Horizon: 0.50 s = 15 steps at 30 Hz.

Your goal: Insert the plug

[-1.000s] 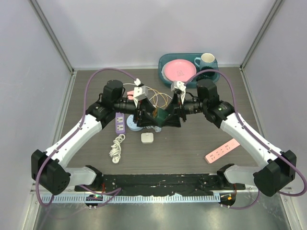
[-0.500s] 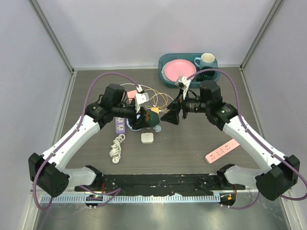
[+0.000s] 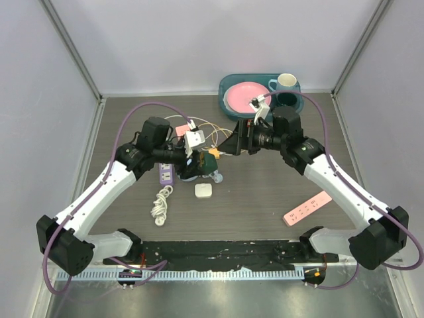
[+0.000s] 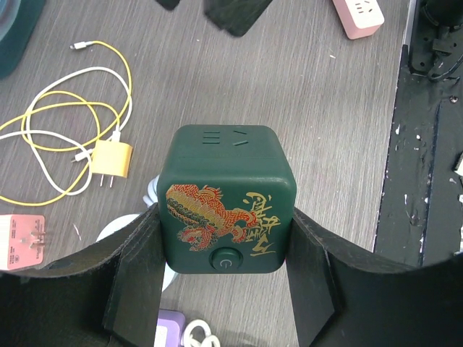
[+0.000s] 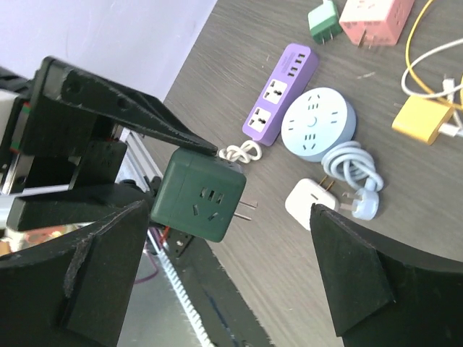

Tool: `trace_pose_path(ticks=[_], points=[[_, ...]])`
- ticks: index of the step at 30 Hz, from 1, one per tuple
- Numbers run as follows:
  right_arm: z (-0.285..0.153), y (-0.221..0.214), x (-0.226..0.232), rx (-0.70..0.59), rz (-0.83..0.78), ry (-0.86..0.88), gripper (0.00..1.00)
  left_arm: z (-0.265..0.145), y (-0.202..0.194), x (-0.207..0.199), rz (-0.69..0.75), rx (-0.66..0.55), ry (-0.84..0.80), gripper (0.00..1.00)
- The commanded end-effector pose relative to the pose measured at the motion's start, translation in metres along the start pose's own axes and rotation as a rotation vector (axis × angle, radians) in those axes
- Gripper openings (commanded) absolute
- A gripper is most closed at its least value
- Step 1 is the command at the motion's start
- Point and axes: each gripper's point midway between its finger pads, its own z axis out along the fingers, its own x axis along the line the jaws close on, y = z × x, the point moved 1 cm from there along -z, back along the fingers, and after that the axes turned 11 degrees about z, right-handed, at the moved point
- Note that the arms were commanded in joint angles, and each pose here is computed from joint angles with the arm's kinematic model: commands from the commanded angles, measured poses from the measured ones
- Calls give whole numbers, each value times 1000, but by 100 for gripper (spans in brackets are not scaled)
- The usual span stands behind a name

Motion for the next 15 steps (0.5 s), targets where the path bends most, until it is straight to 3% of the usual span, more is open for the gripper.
trace_pose_path(ticks=[1,7,11,14,15], points=[[8,10,13,-20,143,15,99,-5,19,10,64,-57,36,0],[14,7,9,-38,150,13,99,3,28,35,-34,-85,147,0],[1,18,18,-186,53,88,99,5,33,62,-306,-113,321,0],[-3,17,7,-283,-84,97,99,-5,28,85,-584,-136,521,0],[-7,17,3,-318,-130,98,99,-7,29,85,-741,-161,561,0]])
